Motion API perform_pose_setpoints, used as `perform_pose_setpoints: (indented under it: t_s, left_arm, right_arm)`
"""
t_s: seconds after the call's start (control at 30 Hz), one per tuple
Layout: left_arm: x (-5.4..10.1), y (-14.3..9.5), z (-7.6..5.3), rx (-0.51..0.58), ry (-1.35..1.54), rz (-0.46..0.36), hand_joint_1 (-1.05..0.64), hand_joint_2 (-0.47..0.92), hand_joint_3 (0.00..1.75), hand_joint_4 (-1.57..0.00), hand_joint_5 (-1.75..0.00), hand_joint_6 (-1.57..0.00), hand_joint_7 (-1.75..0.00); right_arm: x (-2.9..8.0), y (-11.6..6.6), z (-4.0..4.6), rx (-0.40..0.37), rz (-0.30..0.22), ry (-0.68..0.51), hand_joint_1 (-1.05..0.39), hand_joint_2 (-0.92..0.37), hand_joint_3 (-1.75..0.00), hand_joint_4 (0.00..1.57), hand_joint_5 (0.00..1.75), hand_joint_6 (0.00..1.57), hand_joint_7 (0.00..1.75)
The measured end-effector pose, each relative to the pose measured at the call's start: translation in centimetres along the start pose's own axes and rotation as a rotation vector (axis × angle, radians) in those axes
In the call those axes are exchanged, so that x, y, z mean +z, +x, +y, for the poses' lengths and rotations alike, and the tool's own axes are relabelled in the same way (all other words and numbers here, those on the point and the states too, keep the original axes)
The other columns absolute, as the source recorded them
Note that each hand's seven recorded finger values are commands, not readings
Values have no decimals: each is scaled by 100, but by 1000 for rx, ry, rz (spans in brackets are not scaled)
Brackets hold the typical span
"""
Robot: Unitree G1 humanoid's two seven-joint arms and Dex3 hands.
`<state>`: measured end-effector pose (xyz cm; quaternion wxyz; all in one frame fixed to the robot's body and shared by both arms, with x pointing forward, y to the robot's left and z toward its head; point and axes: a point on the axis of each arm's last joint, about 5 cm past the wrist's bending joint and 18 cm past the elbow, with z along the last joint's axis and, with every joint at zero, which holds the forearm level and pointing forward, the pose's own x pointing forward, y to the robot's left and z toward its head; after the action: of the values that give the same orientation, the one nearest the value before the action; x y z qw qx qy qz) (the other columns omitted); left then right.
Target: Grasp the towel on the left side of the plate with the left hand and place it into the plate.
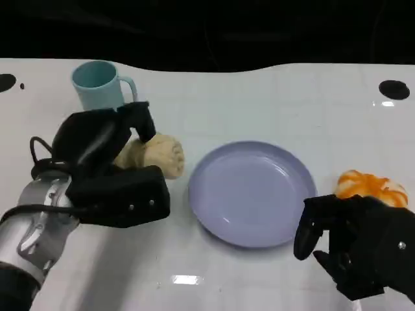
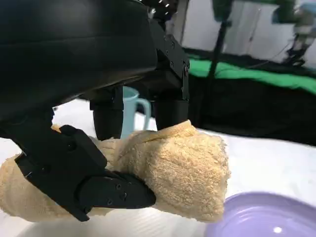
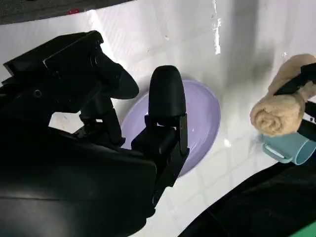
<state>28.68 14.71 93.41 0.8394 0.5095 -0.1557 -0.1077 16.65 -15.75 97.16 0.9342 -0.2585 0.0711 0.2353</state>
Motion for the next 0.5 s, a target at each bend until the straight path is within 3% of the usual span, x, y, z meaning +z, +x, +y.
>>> perform_pose_setpoints:
  t_s: [0.07,0.1,0.33,0.5]
  left_arm:
    - [73,17,24,1,-5,-36,-22,47,99,-90,-175,-63,-174]
    - [118,25,35,3,-8,-57,-22,48,94,-91,-175,-67,-162]
    - [507,69,48,-1,-18,-216,-22,45,102,-91,-175,-63,-174]
    - [765,81,-19,-53,-19,-259,-19,45,104,-90,-175,-61,-175]
  right_arm:
    - [0,0,0,0,0,0,-3,-55,-110,74,175,71,141]
    - [0,0,0,0,0,0,-3,-54,-110,74,175,71,141]
    - [-1,1,1,0,0,-1,-3,-55,-109,74,175,71,142]
    - [-1,1,2,0,0,0,-3,-55,-109,75,175,70,142]
